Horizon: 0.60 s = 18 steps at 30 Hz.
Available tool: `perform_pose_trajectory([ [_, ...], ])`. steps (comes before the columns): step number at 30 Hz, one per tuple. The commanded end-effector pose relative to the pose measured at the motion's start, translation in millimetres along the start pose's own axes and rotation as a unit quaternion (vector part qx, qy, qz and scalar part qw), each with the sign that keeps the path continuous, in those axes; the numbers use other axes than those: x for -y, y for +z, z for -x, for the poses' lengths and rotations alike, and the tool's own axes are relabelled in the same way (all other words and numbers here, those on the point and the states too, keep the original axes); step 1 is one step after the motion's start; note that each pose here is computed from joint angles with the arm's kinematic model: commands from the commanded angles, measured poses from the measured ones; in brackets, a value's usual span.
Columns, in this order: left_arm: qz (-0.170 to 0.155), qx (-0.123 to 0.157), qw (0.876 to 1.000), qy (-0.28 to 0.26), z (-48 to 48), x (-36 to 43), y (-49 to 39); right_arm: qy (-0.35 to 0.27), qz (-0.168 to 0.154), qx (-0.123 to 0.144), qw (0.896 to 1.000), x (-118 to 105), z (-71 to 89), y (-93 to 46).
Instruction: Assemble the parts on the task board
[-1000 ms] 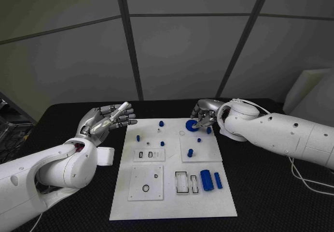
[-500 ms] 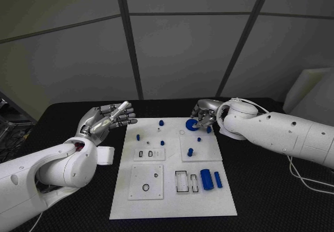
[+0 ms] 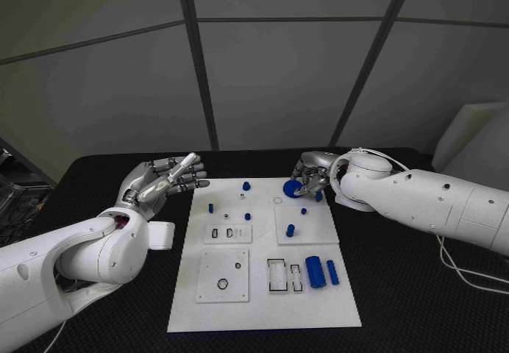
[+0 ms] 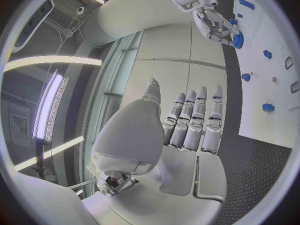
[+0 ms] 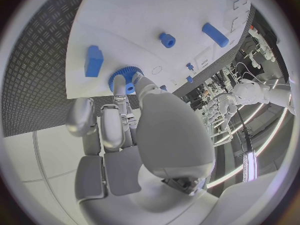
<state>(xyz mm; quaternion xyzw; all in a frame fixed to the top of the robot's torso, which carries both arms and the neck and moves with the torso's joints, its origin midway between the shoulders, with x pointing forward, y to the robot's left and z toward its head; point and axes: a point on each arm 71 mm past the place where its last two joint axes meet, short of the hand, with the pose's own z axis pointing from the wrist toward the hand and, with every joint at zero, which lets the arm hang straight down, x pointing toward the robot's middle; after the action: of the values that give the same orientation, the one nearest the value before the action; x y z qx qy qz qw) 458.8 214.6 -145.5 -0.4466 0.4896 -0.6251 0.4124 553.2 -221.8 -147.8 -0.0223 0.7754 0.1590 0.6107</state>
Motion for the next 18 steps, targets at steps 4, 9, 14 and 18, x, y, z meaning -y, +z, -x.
perform_pose_trajectory([
  [4,-0.005,-0.007,1.0,0.0,-1.2,1.3,0.3,-0.004,-0.004,-0.013,1.0,0.1,-0.7,0.6],
  [9,-0.005,-0.006,1.0,0.0,-1.0,1.3,0.3,-0.004,-0.004,-0.014,1.0,0.0,-0.9,0.8],
  [14,-0.004,-0.006,1.0,0.0,-0.8,1.3,0.3,-0.005,-0.002,-0.006,1.0,-0.6,0.2,1.0],
  [18,-0.004,-0.007,1.0,0.0,-0.9,1.3,0.3,-0.014,0.008,0.015,1.0,-3.6,2.9,0.7],
])
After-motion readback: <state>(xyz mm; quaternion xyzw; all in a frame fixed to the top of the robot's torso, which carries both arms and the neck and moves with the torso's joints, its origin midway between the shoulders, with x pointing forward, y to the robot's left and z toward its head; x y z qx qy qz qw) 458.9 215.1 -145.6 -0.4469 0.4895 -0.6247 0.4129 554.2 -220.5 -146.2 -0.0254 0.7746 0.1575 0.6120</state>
